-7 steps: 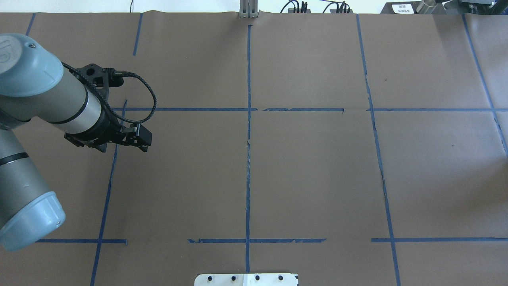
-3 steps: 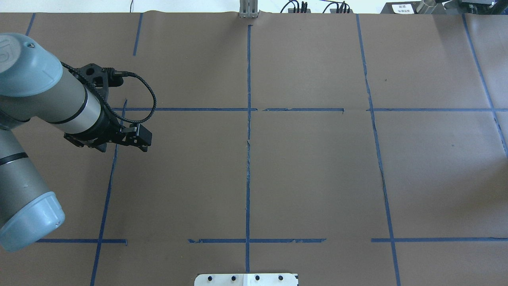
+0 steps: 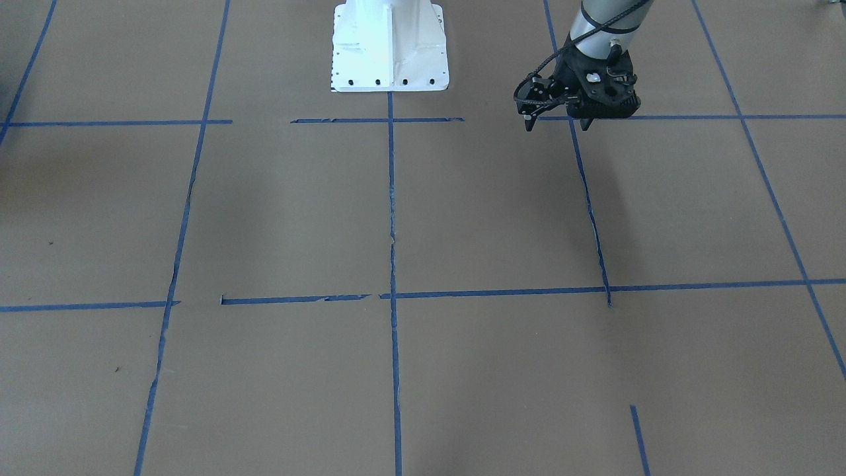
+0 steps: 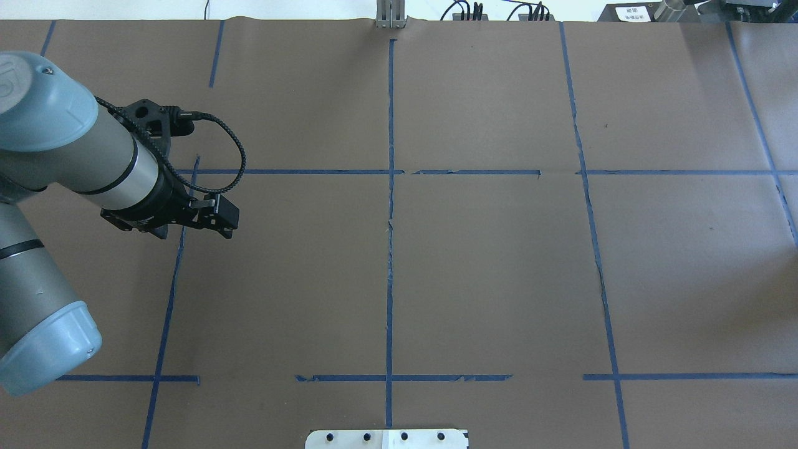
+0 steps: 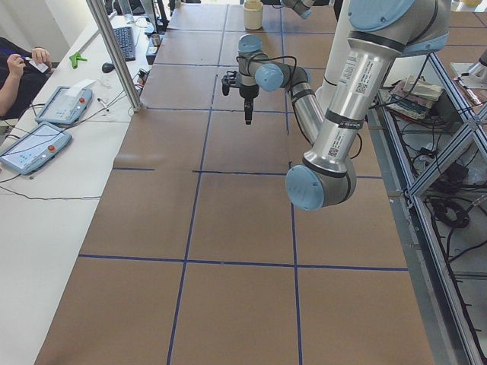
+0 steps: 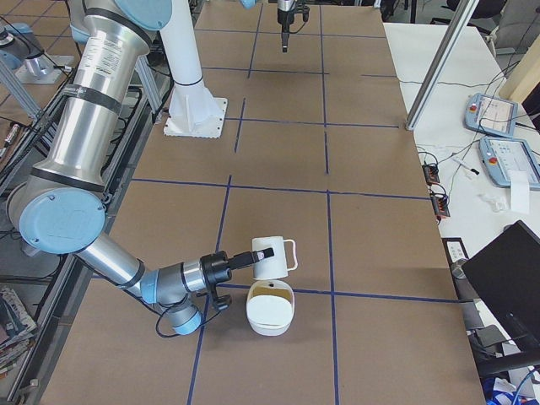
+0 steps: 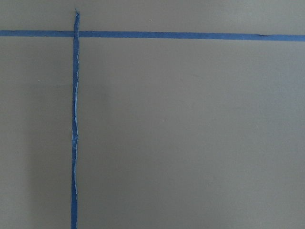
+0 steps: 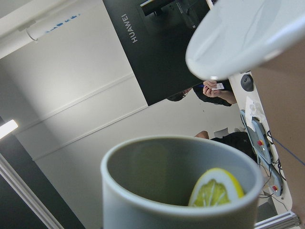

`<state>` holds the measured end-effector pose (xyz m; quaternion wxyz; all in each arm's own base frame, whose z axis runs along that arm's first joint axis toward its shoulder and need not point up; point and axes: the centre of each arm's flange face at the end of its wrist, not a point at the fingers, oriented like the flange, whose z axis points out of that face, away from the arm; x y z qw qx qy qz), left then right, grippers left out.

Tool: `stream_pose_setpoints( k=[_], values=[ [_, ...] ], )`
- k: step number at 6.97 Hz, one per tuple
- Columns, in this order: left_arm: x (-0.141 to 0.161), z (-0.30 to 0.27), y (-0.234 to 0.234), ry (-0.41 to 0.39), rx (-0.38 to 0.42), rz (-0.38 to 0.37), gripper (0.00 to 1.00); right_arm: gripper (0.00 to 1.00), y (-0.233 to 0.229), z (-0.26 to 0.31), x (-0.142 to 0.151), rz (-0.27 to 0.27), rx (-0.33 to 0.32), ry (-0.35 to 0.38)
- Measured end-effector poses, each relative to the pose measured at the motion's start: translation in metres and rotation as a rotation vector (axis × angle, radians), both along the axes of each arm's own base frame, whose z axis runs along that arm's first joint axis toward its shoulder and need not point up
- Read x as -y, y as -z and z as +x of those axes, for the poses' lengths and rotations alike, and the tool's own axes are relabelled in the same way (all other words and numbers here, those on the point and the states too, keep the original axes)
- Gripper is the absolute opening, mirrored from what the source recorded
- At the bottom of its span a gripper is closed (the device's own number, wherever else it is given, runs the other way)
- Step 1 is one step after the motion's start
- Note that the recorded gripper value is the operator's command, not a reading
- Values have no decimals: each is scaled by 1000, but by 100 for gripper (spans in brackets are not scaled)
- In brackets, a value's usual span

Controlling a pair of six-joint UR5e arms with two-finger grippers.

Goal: Left arm hands cup to right arm to dump lemon

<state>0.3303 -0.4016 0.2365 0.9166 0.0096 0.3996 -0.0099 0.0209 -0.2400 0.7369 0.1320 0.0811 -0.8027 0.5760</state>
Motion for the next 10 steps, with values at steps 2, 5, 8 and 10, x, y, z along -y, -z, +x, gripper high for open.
stream_pose_setpoints(
  k=[2,5,8,10],
  values=[
    [0,0,0,1,0,1,100,37,0,4,-1,-5,134,16],
    [0,0,0,0,-1,1,100,37,1,5,-2,-7,201,35],
    [0,0,0,0,-2,1,100,36,-2,6,-3,-11,164,31],
    [0,0,0,-2,-2,0,100,36,-4,4,-3,-7,6,2]
  ],
)
